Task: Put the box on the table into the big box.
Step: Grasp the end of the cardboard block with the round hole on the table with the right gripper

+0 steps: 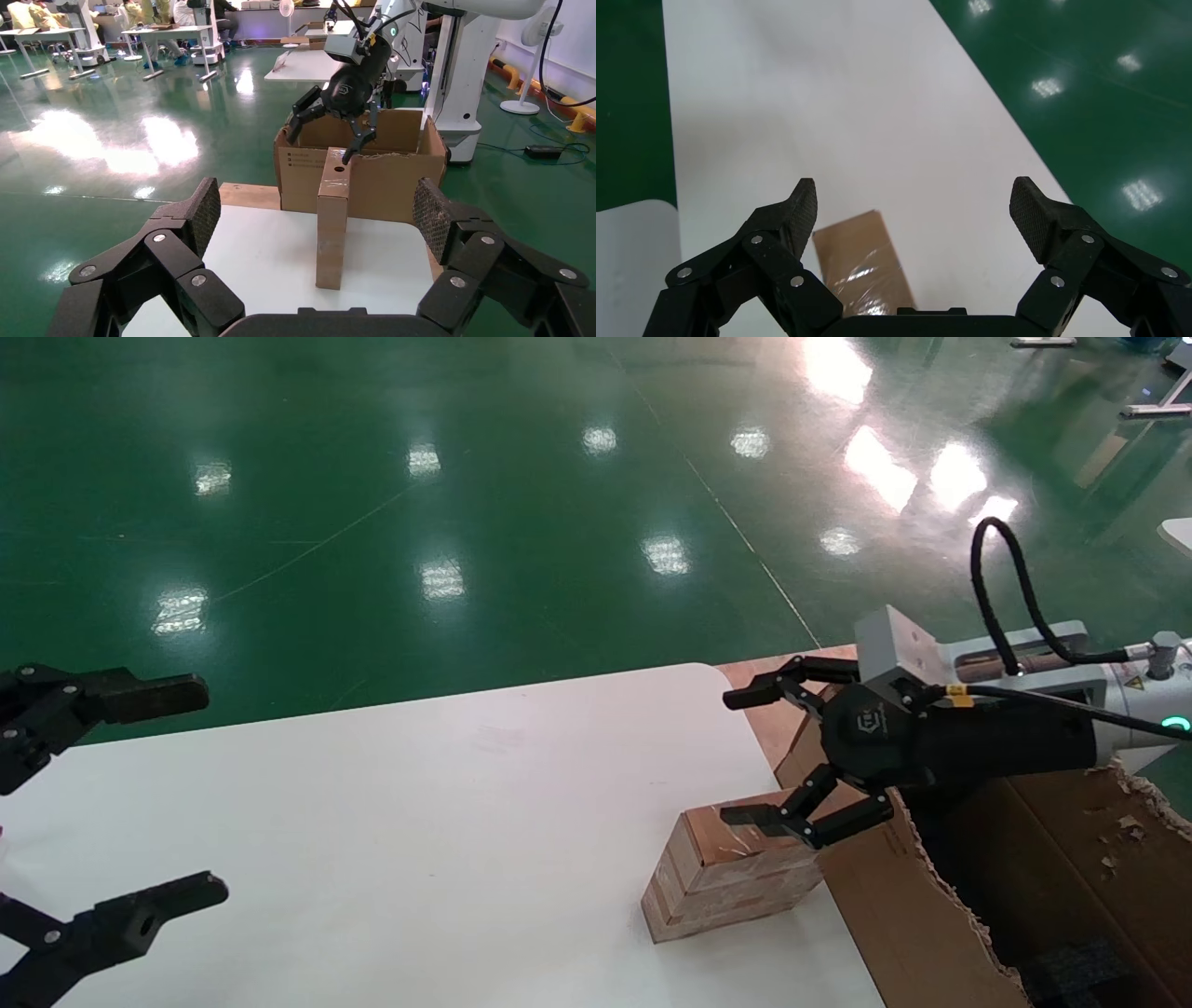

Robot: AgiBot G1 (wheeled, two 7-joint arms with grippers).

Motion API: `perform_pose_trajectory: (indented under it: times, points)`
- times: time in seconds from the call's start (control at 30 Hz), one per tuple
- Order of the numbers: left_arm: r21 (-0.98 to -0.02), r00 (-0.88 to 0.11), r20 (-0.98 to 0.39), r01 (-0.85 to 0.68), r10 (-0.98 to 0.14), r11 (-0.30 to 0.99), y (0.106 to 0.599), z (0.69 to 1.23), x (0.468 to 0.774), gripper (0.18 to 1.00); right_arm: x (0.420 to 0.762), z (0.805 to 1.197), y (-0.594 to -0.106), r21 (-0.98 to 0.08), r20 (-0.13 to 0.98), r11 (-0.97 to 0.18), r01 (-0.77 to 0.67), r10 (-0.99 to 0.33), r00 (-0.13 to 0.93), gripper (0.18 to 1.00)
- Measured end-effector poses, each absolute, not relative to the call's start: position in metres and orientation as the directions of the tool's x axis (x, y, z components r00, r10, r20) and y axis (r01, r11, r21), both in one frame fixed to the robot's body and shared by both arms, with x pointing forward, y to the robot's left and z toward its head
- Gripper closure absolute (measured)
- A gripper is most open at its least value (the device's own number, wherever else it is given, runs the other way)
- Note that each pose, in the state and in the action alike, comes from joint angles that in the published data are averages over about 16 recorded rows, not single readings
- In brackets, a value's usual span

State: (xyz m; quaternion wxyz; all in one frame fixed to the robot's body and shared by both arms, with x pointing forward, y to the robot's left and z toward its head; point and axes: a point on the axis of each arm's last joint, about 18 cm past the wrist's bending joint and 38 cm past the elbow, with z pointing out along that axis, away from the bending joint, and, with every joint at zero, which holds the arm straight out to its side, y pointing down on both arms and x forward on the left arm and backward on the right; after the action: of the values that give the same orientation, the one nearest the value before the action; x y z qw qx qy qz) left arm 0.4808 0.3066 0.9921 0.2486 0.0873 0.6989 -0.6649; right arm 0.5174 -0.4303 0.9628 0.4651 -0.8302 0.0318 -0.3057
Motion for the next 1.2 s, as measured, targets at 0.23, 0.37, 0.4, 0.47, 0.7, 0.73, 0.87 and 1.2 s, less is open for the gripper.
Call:
perform_pose_trajectory:
  times: [0.23,0.37,0.4,0.47,0.7,0.73,0.87,1.2]
  points:
    - [-0.886,-0.861,-0.464,0.453,-0.209,0.101,0.307,0.992,0.481,0.184,0.511,0.952,-0.436,-0.785,0.453,-0.587,0.199,-0.324,0.830,0.178]
    - [-0.886,-0.861,-0.464,0.453,-0.209,0.101,0.307,0.992,0.481,0.184,0.508,0.944,-0.439,-0.781,0.437,-0.599,0.180,-0.318,0.842,0.178]
    - [-0.886,-0.861,-0.464,0.453,-0.209,0.101,0.307,0.992,0.481,0.184,0.507,0.942,-0.440,-0.779,0.433,-0.602,0.175,-0.316,0.844,0.178]
    - [-0.886,-0.861,-0.464,0.453,-0.209,0.101,0.307,0.992,0.481,0.184,0.506,0.939,-0.442,-0.777,0.427,-0.607,0.167,-0.314,0.848,0.178]
    - [-0.886,-0.861,-0.464,0.453,-0.209,0.101,0.307,0.992,0.481,0.184,0.504,0.931,-0.449,-0.760,0.426,-0.632,0.154,-0.305,0.852,0.178]
    - [-0.886,-0.861,-0.464,0.453,-0.209,0.101,0.307,0.992,0.481,0.184,0.505,0.930,-0.450,-0.756,0.429,-0.636,0.155,-0.303,0.851,0.178]
    - [-0.886,-0.861,-0.464,0.453,-0.209,0.101,0.307,0.992,0.481,0.184,0.508,0.931,-0.454,-0.739,0.448,-0.653,0.165,-0.293,0.845,0.178]
    - [-0.886,-0.861,-0.464,0.453,-0.209,0.101,0.307,0.992,0.481,0.184,0.522,0.935,-0.456,-0.693,0.492,-0.694,0.197,-0.254,0.833,0.178]
